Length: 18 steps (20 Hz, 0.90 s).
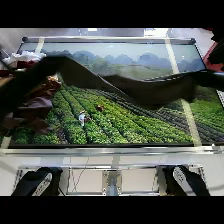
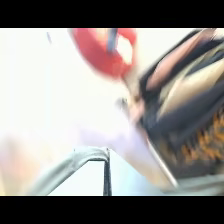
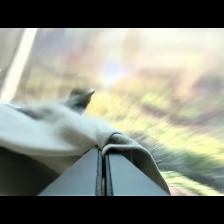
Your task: Fold the shirts.
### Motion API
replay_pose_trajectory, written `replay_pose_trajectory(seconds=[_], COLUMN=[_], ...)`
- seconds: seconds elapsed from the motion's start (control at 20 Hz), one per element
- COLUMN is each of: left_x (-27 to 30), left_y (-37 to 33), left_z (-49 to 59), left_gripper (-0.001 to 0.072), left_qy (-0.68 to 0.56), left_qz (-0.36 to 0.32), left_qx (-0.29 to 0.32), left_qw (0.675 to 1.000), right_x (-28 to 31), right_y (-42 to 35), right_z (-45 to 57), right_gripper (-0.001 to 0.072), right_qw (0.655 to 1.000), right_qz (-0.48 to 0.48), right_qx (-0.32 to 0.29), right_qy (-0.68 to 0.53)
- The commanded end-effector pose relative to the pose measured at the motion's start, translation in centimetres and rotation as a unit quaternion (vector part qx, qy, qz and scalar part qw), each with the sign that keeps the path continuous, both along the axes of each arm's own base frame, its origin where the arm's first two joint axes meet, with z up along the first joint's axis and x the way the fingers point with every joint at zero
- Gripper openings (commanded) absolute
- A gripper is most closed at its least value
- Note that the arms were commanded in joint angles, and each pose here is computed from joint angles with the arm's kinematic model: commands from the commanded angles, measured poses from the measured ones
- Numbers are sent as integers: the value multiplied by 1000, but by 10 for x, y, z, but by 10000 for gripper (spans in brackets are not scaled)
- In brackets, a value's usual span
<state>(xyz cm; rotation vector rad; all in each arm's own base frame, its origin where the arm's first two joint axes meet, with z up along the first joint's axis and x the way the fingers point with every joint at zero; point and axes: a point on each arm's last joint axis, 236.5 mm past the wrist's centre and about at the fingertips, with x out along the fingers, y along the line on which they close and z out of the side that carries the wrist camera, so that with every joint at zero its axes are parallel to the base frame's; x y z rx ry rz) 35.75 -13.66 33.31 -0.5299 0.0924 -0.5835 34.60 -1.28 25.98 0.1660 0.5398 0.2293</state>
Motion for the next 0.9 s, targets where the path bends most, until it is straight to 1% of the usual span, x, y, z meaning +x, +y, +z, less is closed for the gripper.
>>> replay_pose_trajectory(seconds=[0.0, 0.1, 0.15, 0.25, 0.3, 0.35, 0.45, 0.5, 0.55, 0.6, 0.7, 0.75, 0.85], left_x=[-98, -128, -136, -135, -127, -109, -59, -34, -6, 22, 79, 105, 149], left_y=[31, 49, 61, 89, 96, 95, 83, 77, 74, 74, 75, 75, 72], left_z=[105, 130, 138, 143, 139, 123, 63, 27, -13, -49, -116, -145, -205], left_gripper=[9, 9, 9, 9, 9, 9, 9, 10, 9, 9, 10, 10, 10], left_qy=[-142, -159, -155, -136, -122, -90, 20, 77, 133, 176, 234, 251, 288], left_qz=[74, 119, 149, 206, 220, 214, 172, 150, 133, 123, 118, 119, 123], left_qx=[56, 103, 130, 157, 158, 165, 189, 206, 224, 235, 244, 241, 213], left_qw=[985, 975, 968, 956, 955, 959, 967, 964, 956, 948, 934, 930, 926], right_x=[-104, -132, -136, -127, -111, -92, -48, -27, -6, 14, 46, 64, 96], right_y=[3, 6, 8, 4, 3, 7, 23, 29, 31, 33, 40, 43, 51], right_z=[91, 135, 149, 158, 149, 133, 87, 55, 15, -33, -125, -167, -227], right_gripper=[27, 26, 26, 26, 26, 26, 27, 28, 28, 28, 29, 28, 29], right_qw=[985, 968, 963, 964, 974, 985, 998, 994, 987, 981, 973, 971, 966], right_qz=[-76, -109, -115, -119, -104, -73, 16, 52, 66, 66, 50, 33, -7], right_qx=[-123, -169, -174, -159, -128, -88, 36, 100, 135, 147, 131, 119, 125], right_qy=[-92, -150, -167, -176, -157, -128, -48, 0, 52, 106, 184, 207, 226])
